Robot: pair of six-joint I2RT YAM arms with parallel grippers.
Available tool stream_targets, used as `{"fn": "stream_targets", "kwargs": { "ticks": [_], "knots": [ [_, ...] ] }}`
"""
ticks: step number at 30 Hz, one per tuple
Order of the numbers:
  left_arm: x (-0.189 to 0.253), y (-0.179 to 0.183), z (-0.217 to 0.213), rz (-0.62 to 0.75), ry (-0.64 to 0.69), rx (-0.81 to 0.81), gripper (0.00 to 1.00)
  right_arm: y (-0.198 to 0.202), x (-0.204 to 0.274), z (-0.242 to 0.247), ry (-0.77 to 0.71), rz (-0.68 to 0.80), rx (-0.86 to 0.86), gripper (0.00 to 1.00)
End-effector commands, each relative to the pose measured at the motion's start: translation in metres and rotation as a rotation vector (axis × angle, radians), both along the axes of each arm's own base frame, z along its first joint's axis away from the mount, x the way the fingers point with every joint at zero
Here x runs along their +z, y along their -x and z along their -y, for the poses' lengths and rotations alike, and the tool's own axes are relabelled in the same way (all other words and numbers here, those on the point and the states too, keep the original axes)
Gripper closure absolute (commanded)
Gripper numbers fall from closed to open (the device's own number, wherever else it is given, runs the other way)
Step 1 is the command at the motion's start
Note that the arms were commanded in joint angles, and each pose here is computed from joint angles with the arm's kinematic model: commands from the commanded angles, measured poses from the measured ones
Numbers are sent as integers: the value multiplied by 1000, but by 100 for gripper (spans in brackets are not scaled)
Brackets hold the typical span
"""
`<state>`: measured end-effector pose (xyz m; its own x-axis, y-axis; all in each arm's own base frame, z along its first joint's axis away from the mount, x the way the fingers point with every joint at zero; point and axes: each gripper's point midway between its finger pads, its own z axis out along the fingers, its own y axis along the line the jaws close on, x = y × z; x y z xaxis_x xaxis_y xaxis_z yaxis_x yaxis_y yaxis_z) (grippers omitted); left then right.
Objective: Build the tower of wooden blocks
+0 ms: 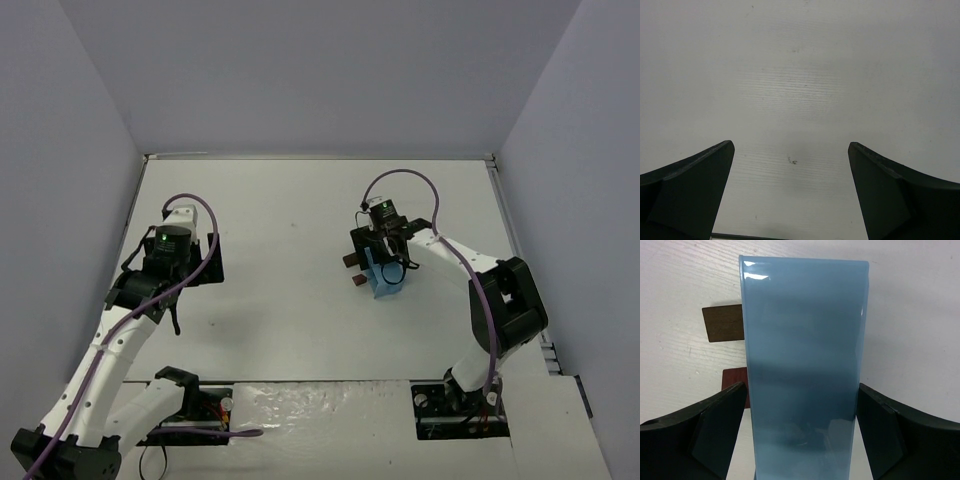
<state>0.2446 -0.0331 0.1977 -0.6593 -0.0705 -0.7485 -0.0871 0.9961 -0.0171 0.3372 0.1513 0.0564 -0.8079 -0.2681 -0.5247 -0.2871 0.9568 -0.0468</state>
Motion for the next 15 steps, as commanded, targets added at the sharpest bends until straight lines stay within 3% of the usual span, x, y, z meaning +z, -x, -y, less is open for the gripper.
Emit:
{"fn": "stream_targets", "kwargs": {
  "ticks": [1, 4, 8, 15],
  "knots": [
    [27, -10, 6, 94, 41, -3, 3, -7, 6, -5, -23, 26, 15, 30],
    [26, -9, 5, 93, 40, -2, 3, -7, 10, -7, -25, 36, 30, 51],
    [24, -7, 4, 92, 36, -3, 3, -10, 20, -6, -18, 68, 30, 70],
    [20, -5, 3, 89, 33, 0, 3, -10, 44, -13, 52, 165, 49, 84]
  ]
}}
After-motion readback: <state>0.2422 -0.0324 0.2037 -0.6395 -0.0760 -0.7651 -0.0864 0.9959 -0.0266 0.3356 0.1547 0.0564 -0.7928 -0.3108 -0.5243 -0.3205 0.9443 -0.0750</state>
